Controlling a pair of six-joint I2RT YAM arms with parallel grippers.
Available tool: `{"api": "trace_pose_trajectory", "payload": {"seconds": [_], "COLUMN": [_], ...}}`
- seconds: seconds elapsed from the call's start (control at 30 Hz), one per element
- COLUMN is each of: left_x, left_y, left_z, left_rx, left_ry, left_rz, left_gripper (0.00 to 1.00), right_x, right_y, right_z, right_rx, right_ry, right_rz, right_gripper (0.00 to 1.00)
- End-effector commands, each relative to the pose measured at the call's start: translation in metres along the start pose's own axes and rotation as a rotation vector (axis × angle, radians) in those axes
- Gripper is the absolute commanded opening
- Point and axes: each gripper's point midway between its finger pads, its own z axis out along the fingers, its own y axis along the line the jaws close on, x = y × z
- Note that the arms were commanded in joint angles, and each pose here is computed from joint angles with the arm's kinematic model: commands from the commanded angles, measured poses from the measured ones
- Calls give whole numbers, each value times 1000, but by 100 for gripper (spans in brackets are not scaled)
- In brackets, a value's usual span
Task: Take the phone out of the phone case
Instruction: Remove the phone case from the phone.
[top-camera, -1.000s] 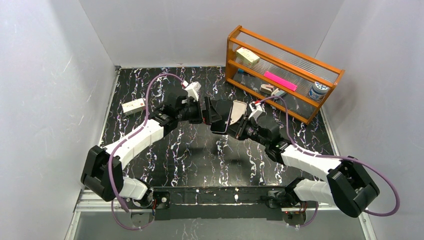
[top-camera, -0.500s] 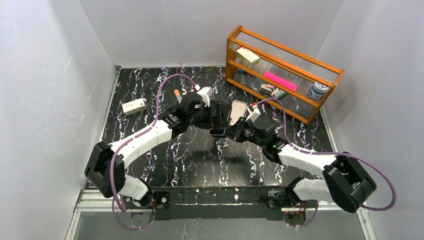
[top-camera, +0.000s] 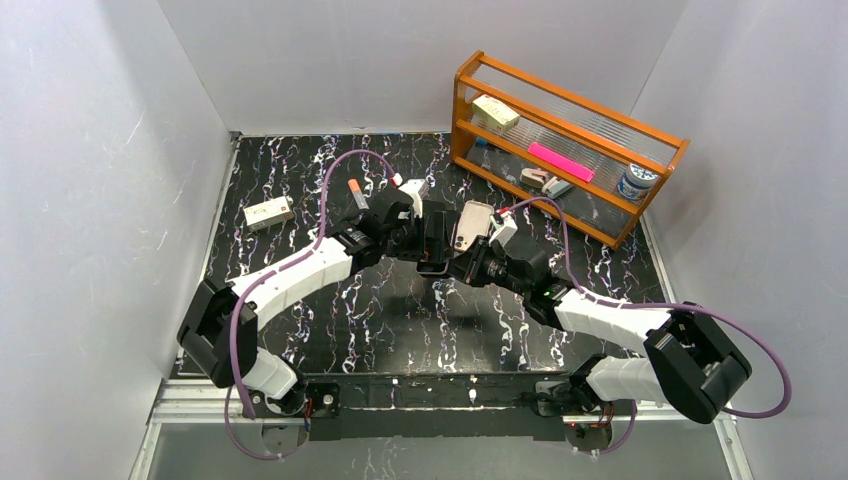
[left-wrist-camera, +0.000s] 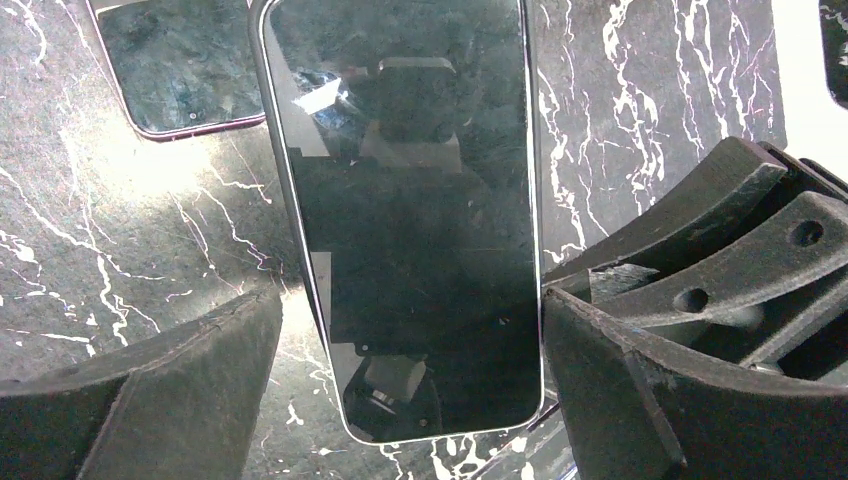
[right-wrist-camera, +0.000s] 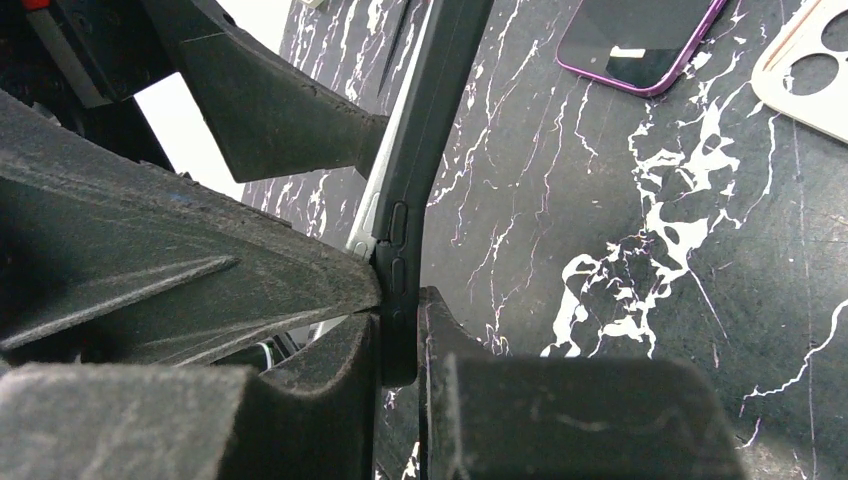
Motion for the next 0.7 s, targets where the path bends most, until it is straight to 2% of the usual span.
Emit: {"api": "trace_pose_trajectory", "payload": {"seconds": [0.0,0.23,0.27,0.47,0.67], "left_x": [-1,11,14,20,14], "left_y": [-3,-12,-12,-10,-11], "left_z": [1,7,8,9,0], "left_rx": [0,53,58,56,46], "left_ry": [18,80,91,107,88], "left_rz": [15,7,4,-3,12], "left_gripper": [98,96,93,60,47], "right_x": [-39,-40,-40,-44,-46], "right_y": [48,52,52,49,27], "right_z": [-1,-3,-4,-6,-4], "right_rx": [-157,-183,-183,-163,-64], "right_ry": [-133,-142,-146,-171,-195], "right_rz": [-51,-79,-82,-102,-108], "right_gripper": [1,1,1,1,1]}}
